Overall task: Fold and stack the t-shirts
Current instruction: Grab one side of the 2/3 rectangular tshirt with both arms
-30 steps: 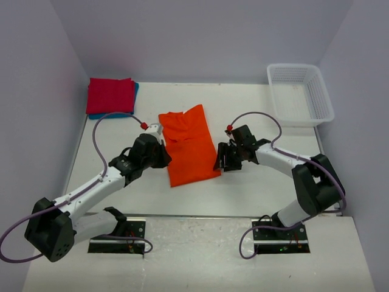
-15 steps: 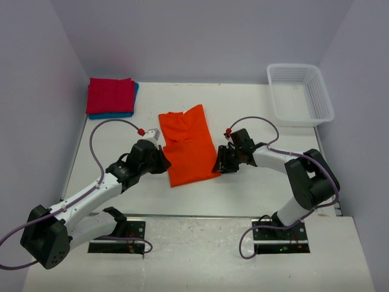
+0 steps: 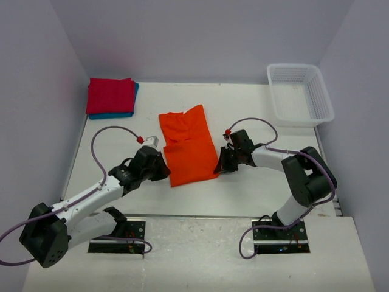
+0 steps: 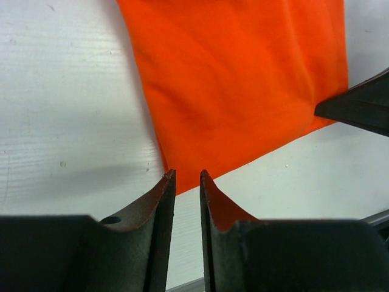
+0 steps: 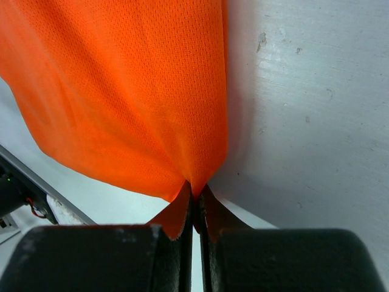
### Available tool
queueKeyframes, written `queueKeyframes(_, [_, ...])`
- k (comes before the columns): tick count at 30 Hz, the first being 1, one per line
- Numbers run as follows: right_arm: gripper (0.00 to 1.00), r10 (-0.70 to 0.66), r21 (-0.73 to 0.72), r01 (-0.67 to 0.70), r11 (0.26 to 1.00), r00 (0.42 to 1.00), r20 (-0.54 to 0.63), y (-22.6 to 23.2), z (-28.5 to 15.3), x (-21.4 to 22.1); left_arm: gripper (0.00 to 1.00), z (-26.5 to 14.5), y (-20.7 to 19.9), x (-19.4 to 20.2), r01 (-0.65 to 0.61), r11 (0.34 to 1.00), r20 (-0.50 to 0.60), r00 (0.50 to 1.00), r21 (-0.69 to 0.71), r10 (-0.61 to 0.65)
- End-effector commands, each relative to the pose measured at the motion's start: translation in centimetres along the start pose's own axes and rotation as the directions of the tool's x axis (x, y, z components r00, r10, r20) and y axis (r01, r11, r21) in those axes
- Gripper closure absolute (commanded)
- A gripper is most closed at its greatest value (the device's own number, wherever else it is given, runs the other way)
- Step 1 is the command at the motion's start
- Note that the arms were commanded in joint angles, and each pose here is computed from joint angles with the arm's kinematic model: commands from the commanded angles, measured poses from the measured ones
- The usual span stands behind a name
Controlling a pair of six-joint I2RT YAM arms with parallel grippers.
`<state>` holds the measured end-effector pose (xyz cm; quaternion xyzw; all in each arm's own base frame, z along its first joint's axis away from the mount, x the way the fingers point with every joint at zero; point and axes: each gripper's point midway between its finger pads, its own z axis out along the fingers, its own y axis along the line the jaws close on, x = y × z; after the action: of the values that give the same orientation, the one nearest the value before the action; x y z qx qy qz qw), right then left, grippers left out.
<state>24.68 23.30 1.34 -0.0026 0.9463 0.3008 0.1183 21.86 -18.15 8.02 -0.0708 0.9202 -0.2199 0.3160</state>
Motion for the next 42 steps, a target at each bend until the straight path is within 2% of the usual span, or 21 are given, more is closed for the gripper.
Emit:
queueKeyframes(1, [1.00, -0.001, -0.006, 0.001, 1.000, 1.000, -0.005, -0.3, 0.4, 0.2, 0.76, 0.1, 1.0, 0.9, 0.028, 0.998, -0.009, 1.000, -0.054, -0.029])
queueKeyframes(5, [1.00, -0.009, -0.007, 0.009, 1.000, 1.000, 0.000, -0.3, 0.3, 0.2, 0.73, 0.5, 1.7, 2.6, 0.028, 0.996, -0.050, 0.998, -0.083, -0.032])
queueKeyframes(9, [1.00, -0.014, -0.013, 0.014, 1.000, 1.000, 0.003, -0.1, 0.2, 0.2, 0.60, 0.4, 1.5, 3.2, 0.034, 0.997, -0.047, 0.998, -0.068, -0.038])
queueKeyframes(11, [1.00, -0.014, -0.013, 0.014, 1.000, 1.000, 0.004, -0.2, 0.2, 0.2, 0.58, 0.5, 1.5, 3.4, 0.038, 0.997, -0.052, 0.998, -0.063, -0.041])
queueKeyframes(23, [1.00, -0.025, -0.033, 0.026, 0.999, 1.000, 0.008, 0.1, -0.1, 0.4, 0.58, 2.8, 1.9, 5.8, 0.051, 0.998, -0.112, 0.992, -0.043, -0.056])
queueKeyframes(37, [1.00, -0.023, -0.037, 0.023, 0.999, 1.000, 0.011, 0.3, -0.1, 0.3, 0.57, 4.0, 2.3, 6.7, 0.049, 0.998, -0.133, 0.990, -0.047, -0.055])
queueKeyframes(42, [1.00, -0.025, -0.037, 0.026, 0.999, 1.000, 0.014, 0.3, -0.2, 0.2, 0.59, 4.8, 2.0, 7.5, 0.071, 0.997, -0.154, 0.986, -0.011, -0.072])
